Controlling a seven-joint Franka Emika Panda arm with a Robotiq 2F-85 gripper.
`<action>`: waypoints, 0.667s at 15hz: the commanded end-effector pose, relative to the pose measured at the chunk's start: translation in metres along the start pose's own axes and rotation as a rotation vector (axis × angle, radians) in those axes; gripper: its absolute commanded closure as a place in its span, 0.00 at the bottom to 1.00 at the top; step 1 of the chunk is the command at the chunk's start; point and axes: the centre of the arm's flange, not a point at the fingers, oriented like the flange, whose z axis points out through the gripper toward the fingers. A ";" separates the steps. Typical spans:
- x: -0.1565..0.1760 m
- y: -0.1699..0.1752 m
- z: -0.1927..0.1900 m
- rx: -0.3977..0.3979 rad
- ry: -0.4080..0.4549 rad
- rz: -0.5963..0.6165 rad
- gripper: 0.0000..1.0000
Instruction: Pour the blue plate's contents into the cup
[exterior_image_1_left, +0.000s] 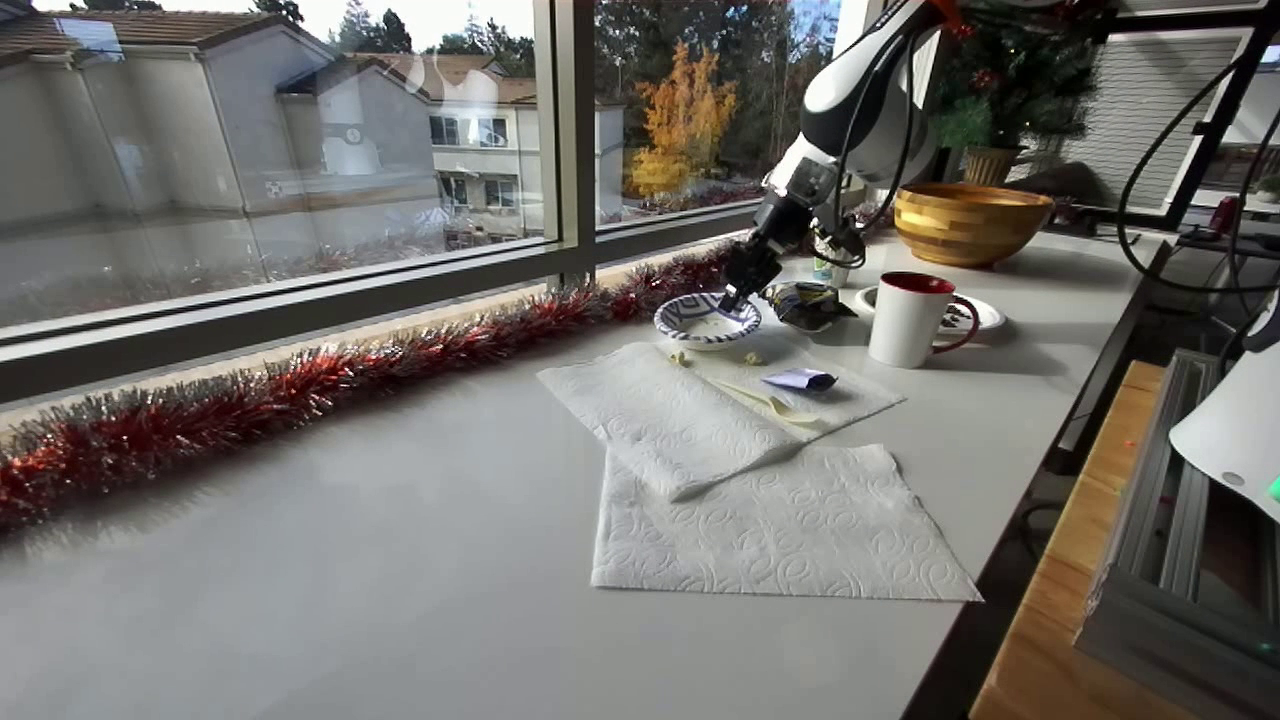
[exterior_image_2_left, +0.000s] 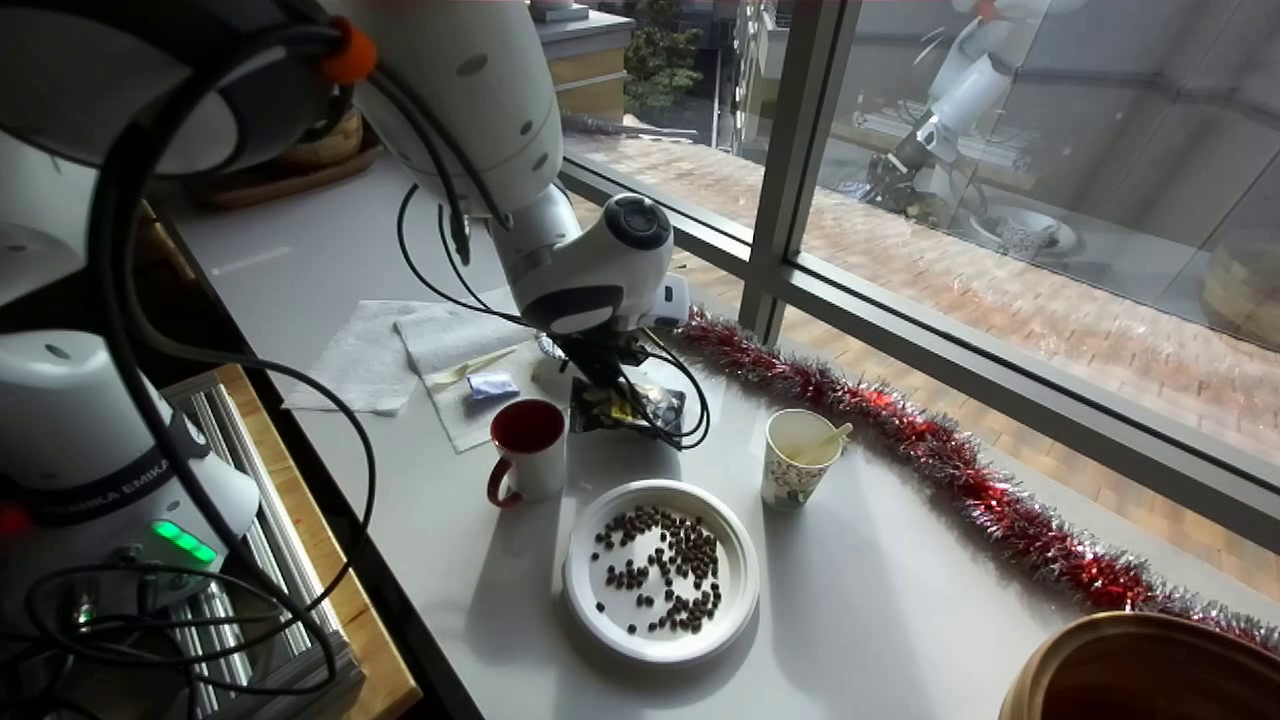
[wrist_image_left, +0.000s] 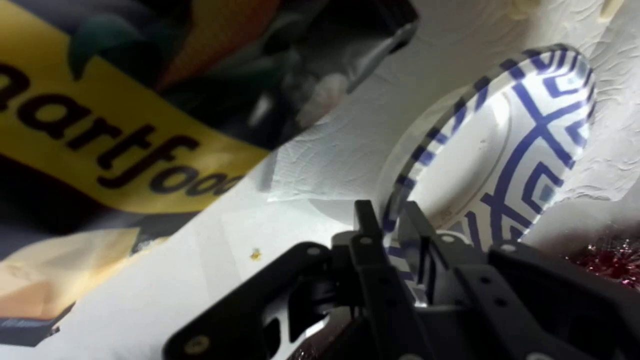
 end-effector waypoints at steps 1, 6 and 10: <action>0.006 -0.012 -0.029 -0.057 0.029 -0.040 0.50; 0.025 -0.034 -0.083 -0.262 0.190 -0.163 0.15; 0.031 -0.030 -0.116 -0.422 0.262 -0.247 0.00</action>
